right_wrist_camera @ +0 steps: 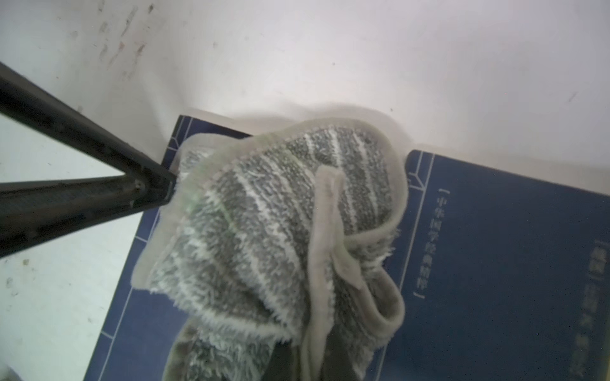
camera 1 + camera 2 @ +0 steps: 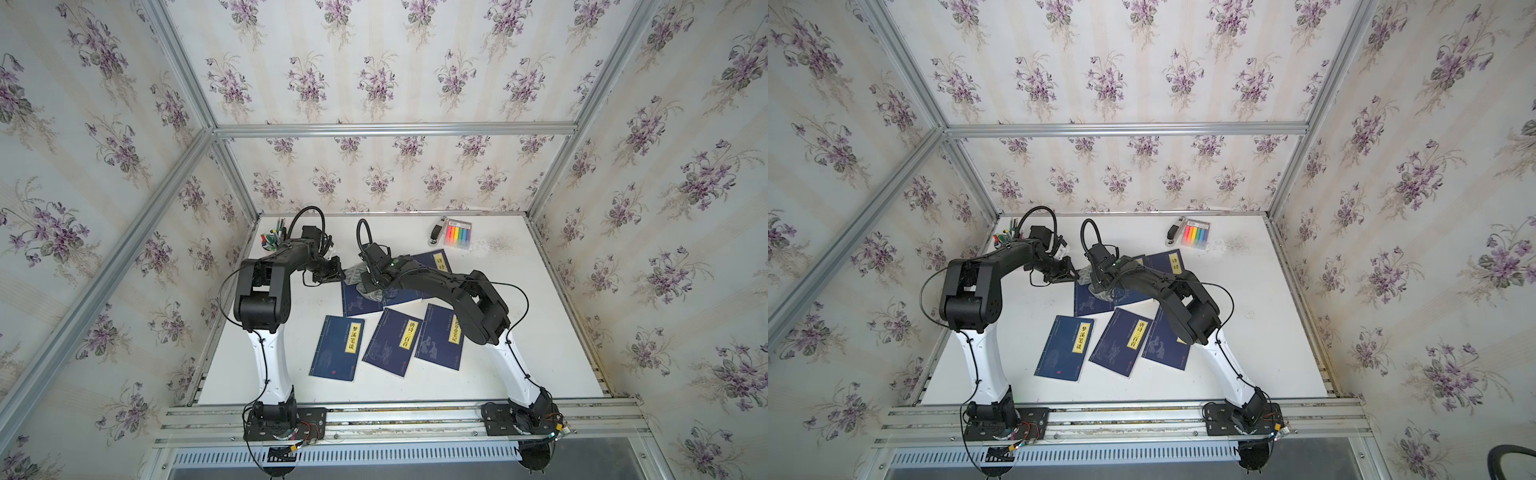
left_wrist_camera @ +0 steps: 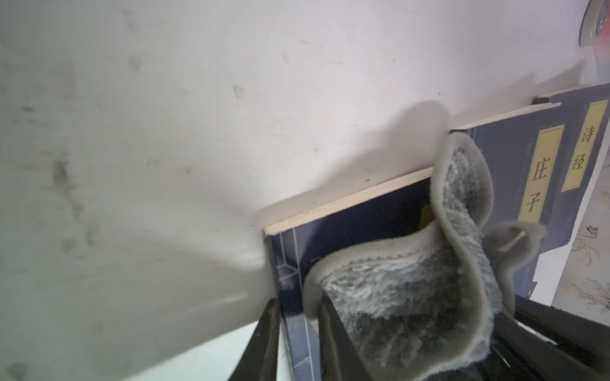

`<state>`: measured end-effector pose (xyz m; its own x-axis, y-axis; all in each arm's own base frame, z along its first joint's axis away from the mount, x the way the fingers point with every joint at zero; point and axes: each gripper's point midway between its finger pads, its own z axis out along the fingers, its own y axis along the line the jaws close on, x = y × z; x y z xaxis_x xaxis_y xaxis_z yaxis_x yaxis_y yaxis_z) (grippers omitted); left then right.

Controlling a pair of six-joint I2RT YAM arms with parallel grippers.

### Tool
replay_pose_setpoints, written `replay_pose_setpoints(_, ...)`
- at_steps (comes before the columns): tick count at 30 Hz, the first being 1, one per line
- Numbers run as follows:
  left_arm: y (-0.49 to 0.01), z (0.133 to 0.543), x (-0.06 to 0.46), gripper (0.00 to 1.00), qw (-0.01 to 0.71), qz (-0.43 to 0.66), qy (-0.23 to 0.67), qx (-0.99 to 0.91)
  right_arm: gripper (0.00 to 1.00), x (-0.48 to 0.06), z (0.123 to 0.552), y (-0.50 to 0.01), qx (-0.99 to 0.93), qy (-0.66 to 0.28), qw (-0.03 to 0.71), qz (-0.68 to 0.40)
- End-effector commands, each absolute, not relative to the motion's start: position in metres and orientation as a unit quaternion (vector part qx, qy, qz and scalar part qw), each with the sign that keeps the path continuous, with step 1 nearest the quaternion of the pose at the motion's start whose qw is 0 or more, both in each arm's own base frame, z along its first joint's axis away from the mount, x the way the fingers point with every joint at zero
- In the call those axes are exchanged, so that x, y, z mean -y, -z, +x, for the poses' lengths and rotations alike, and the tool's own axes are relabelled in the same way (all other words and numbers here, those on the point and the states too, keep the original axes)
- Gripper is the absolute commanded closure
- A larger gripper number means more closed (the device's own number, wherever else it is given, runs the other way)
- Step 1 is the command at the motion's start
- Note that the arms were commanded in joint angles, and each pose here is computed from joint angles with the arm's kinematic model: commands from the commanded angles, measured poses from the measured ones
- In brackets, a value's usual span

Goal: Wipe the cover of the book
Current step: Wipe the dirt from the cover of the book.

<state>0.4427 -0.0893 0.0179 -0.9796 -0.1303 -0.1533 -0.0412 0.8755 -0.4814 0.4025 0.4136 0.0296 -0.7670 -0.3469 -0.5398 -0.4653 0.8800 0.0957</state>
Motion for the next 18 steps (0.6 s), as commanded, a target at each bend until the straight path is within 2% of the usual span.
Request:
replay_pose_setpoints(1, -0.017, 0.442, 0.09, 0.79, 0.08, -0.047, 0.25, -0.964, 1.0, -0.402, 0.384, -0.01, -0.945, -0.1, 0.223, -0.216)
replay_pose_setpoints(8, -0.011, 0.442, 0.089, 0.84, 0.068, -0.055, 0.244, -0.966, 1.0, -0.38, 0.328, 0.024, -0.953, -0.074, 0.169, -0.24)
replay_pose_setpoints(13, -0.011, 0.442, 0.09, 0.83, 0.069, -0.057, 0.248, -0.965, 1.0, -0.362, 0.304, 0.029, -0.957, -0.068, 0.156, -0.236)
replay_pose_setpoints(15, -0.013, 0.443, 0.092, 0.8, 0.074, -0.056, 0.257, -0.962, 1.0, -0.359, 0.303, 0.026, -0.957, -0.069, 0.162, -0.232)
replay_pose_setpoints(18, -0.017, 0.441, 0.096, 0.7, 0.078, -0.054, 0.269, -0.959, 1.0, -0.362, 0.306, 0.02, -0.955, -0.073, 0.172, -0.232)
